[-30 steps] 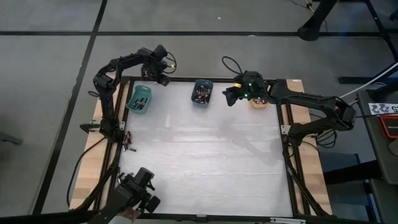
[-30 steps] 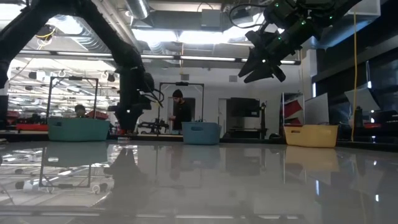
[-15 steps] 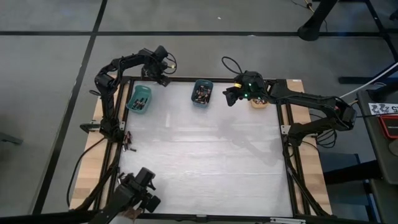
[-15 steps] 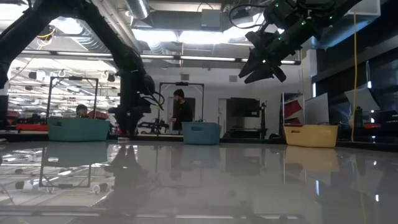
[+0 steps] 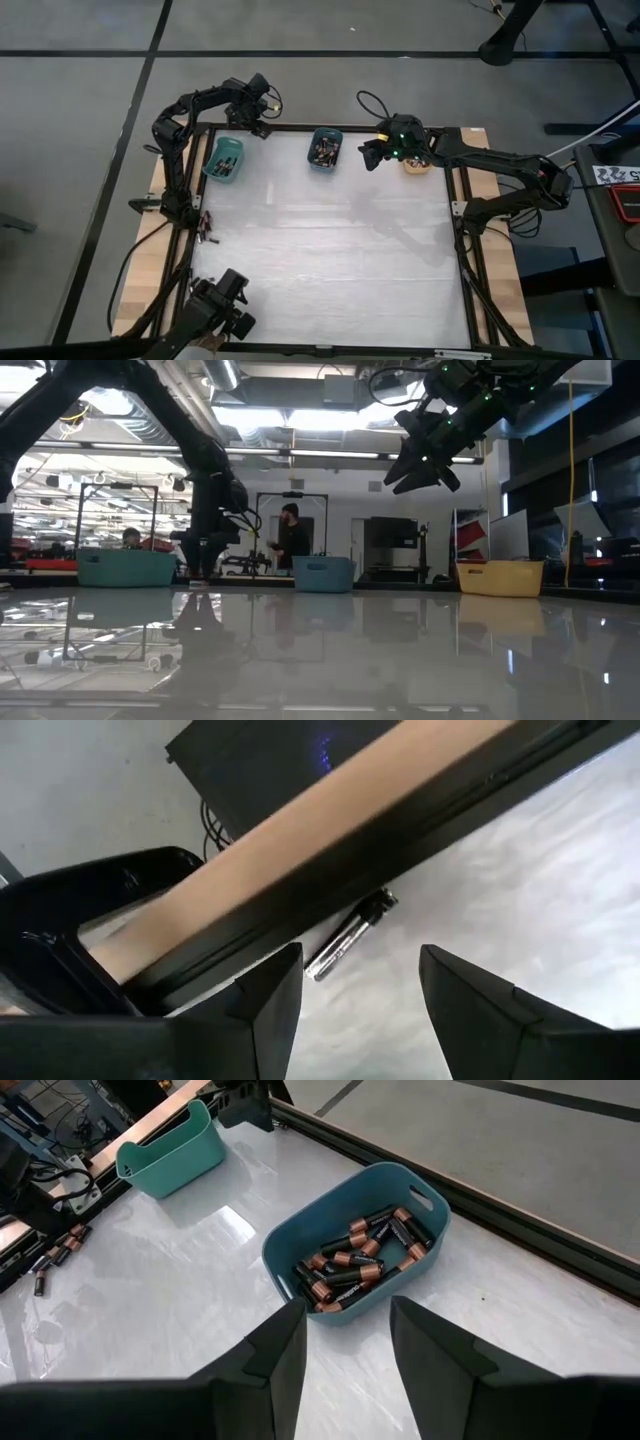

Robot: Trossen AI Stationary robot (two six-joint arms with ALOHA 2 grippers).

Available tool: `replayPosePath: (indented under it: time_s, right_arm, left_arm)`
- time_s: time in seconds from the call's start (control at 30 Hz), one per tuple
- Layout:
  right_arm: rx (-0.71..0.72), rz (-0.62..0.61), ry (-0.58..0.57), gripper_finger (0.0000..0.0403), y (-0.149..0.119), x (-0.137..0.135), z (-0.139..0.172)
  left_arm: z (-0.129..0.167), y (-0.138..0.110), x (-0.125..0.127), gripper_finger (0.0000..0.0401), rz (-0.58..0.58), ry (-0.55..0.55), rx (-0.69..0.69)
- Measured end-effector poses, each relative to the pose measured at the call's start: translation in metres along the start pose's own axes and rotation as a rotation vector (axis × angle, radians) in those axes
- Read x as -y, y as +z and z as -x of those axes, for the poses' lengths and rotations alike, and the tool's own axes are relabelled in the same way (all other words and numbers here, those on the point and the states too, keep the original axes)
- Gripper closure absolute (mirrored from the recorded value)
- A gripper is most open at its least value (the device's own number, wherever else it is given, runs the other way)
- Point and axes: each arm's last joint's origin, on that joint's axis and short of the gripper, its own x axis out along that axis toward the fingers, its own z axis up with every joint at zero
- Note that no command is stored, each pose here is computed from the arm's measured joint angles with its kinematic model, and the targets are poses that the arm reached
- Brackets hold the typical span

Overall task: Sort batteries
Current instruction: Put the silver battery into the yellow bin

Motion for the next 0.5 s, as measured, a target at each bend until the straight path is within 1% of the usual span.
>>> replayPosePath:
  time_s: [0.2, 0.37, 0.5]
  right_arm:
    - [0.000, -0.005, 0.000, 0.0256, 0.000, 0.000, 0.000]
    - [0.000, -0.006, 0.000, 0.0256, 0.000, 0.000, 0.000]
    - [0.000, -0.007, -0.001, 0.0256, 0.000, 0.000, 0.000]
  left_arm:
    - [-0.016, -0.002, -0.002, 0.0209, 0.002, -0.010, -0.067]
    - [-0.025, -0.001, -0.001, 0.0209, -0.001, -0.017, -0.095]
    - [-0.026, -0.001, 0.004, 0.0210, -0.054, -0.031, -0.095]
